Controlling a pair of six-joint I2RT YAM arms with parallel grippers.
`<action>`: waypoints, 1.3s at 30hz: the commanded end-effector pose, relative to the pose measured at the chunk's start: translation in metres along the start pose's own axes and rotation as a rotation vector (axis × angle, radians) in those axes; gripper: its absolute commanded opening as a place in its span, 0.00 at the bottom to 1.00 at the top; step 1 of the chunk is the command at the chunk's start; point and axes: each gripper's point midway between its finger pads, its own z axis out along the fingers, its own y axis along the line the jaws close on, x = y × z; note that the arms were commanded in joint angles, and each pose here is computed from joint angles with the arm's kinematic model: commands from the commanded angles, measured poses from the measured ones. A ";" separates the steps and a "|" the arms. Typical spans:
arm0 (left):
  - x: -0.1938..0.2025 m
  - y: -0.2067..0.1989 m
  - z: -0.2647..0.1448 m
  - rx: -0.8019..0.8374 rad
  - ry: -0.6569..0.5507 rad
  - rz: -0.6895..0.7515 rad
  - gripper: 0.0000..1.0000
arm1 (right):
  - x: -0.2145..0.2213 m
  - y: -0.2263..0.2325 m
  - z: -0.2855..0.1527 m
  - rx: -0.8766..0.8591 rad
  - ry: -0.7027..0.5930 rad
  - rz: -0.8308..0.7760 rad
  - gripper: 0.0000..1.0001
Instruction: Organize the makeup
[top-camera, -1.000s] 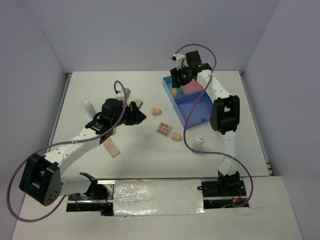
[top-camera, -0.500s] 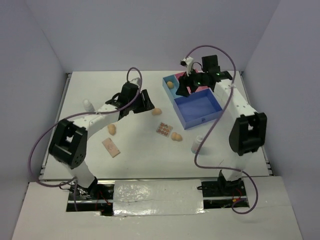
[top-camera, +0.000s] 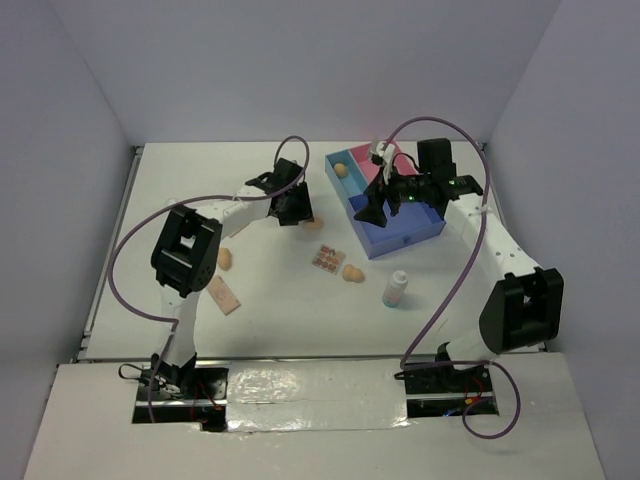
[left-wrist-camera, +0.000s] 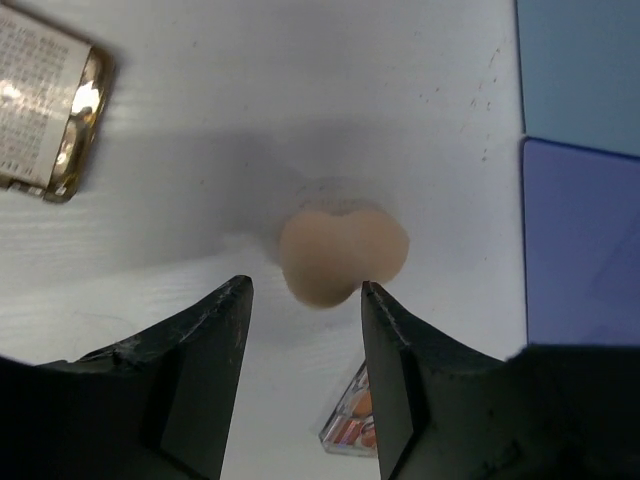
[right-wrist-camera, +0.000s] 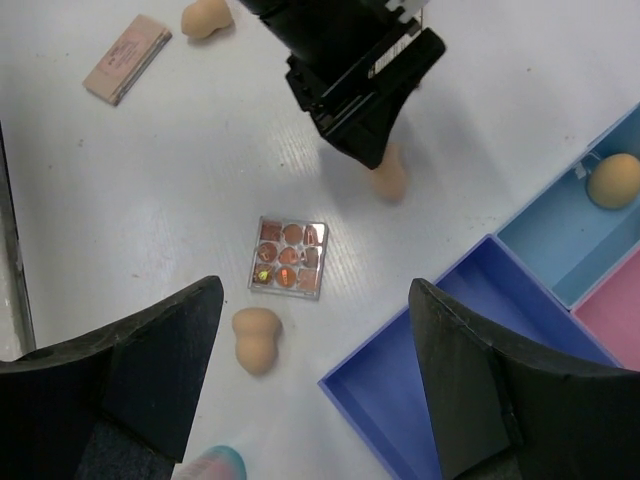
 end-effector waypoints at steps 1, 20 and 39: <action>-0.014 -0.009 0.009 -0.001 -0.020 0.031 0.59 | -0.018 0.012 -0.013 -0.001 -0.051 -0.067 0.82; -0.030 -0.033 -0.007 0.148 -0.112 0.126 0.09 | 0.008 0.031 -0.022 0.000 0.004 -0.057 0.73; -0.118 -0.145 -0.033 0.545 -0.336 0.160 0.00 | 0.045 0.056 -0.030 0.007 0.052 -0.081 0.31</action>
